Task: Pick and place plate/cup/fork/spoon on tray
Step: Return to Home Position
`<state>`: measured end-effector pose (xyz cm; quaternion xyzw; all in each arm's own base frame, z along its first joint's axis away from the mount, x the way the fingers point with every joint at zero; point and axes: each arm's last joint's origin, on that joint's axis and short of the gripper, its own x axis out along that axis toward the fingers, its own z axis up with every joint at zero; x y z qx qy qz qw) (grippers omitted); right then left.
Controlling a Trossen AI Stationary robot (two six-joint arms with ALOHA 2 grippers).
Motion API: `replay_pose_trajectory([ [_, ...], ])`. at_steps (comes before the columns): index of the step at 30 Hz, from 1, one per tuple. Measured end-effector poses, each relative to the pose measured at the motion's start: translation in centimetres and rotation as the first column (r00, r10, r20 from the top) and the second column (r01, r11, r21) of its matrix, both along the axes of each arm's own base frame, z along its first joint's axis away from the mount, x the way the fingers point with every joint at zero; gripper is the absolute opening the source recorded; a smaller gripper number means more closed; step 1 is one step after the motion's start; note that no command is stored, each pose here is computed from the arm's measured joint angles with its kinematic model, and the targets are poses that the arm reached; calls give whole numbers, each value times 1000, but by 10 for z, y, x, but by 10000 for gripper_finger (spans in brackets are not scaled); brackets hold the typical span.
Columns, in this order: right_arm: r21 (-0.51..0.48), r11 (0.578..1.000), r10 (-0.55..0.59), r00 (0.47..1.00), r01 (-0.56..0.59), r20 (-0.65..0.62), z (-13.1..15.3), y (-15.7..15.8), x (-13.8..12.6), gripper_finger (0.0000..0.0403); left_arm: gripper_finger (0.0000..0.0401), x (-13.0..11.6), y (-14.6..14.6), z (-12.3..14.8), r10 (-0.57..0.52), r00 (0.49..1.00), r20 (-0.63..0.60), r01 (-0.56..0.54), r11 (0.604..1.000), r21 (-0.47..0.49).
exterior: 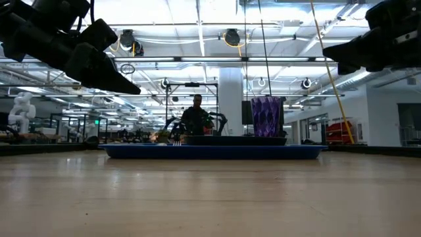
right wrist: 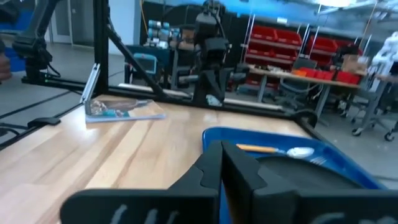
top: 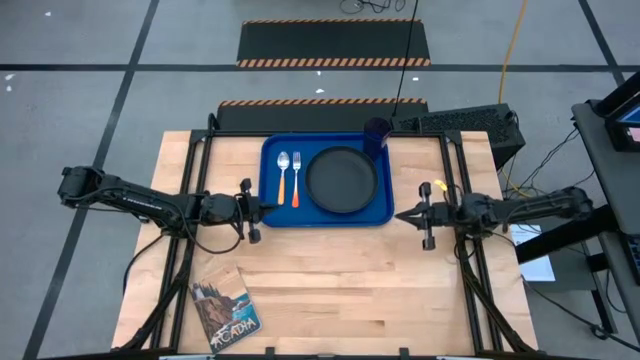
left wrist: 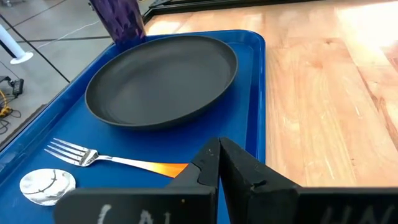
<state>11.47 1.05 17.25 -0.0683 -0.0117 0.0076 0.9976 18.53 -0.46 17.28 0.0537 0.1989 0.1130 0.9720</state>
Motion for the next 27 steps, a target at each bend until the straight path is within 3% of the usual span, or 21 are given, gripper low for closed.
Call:
replay_pose_trajectory([
  [6, -13, 999, -29, 998, 30, 48, 4, -5, -9, 0, 4, 0, 0, 0, -1, 1000, 0, 1, 1000, 3],
  [14, 25, 996, 76, 988, -80, 131, 10, -9, -18, 0, 12, 1, 0, 2, -3, 1000, 18, 3, 1000, 5],
  [27, 119, 993, -23, 995, 11, 96, 6, -20, -19, 0, 5, 2, -1, 4, -36, 998, 52, 37, 999, -22],
])
